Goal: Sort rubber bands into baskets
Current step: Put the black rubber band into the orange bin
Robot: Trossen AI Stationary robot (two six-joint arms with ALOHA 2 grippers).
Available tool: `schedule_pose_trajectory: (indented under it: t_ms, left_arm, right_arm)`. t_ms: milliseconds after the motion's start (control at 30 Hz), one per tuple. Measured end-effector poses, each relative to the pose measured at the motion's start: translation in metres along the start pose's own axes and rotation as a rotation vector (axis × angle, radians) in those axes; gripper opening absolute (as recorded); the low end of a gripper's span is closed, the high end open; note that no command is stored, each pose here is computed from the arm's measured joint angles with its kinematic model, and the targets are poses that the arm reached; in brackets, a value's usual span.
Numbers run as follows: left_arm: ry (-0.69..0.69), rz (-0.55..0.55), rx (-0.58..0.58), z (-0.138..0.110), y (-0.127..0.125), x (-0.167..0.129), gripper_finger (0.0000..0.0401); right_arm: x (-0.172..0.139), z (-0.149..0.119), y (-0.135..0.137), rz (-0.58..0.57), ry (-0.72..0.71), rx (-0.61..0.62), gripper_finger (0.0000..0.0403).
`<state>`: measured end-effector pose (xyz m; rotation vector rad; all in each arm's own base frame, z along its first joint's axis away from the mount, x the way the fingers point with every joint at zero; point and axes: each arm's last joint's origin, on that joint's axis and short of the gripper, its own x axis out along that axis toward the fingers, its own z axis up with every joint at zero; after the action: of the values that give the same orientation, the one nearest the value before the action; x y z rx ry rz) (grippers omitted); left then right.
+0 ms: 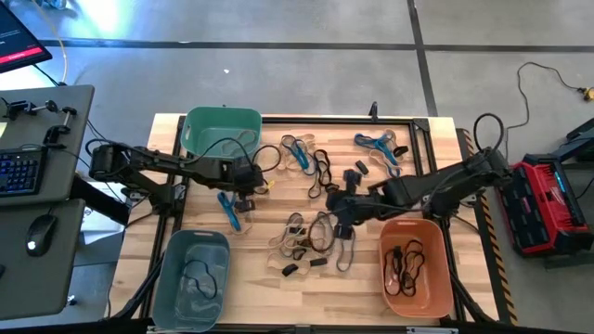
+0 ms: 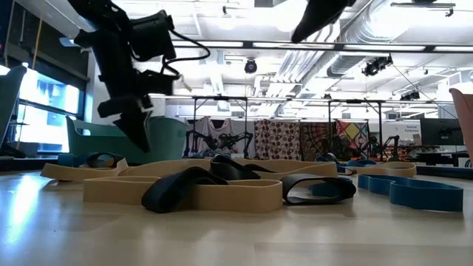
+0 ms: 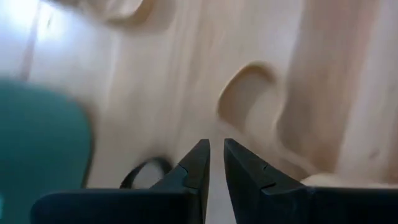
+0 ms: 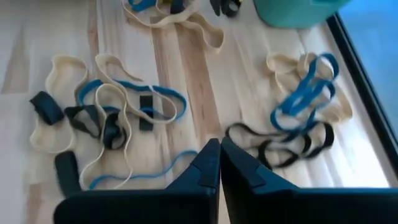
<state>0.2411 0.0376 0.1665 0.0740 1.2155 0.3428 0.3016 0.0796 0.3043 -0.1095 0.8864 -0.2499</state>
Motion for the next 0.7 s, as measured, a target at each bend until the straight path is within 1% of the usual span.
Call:
schedule_pose_trajectory:
  t_ms: [100, 200, 367, 467, 600, 700]
  left_arm:
    - [0.043, 0.079, -0.009, -0.004, 0.003, 0.000, 0.0057]
    - [0.057, 0.105, -0.024, -0.008, 0.006, 0.002, 0.0079]
    - [0.102, 0.114, -0.027, -0.018, 0.010, 0.010, 0.0117]
    - [0.111, 0.123, -0.036, -0.021, 0.016, 0.014, 0.0132]
    - [0.109, 0.104, -0.037, -0.021, 0.021, 0.016, 0.0138]
    - [0.095, 0.047, -0.013, -0.020, 0.024, 0.020, 0.0136]
  right_arm:
    - [0.012, 0.004, -0.002, 0.036, 0.009, -0.016, 0.0001]
    - [0.024, 0.004, -0.001, 0.066, 0.035, -0.027, 0.0001]
    - [0.037, 0.003, 0.003, 0.088, 0.067, -0.035, 0.0000]
    - [0.039, 0.003, 0.004, 0.094, 0.071, -0.035, 0.0000]
    - [0.039, 0.004, 0.005, 0.095, 0.062, -0.024, 0.0000]
    - [0.039, 0.004, 0.006, 0.098, 0.056, -0.024, 0.0000]
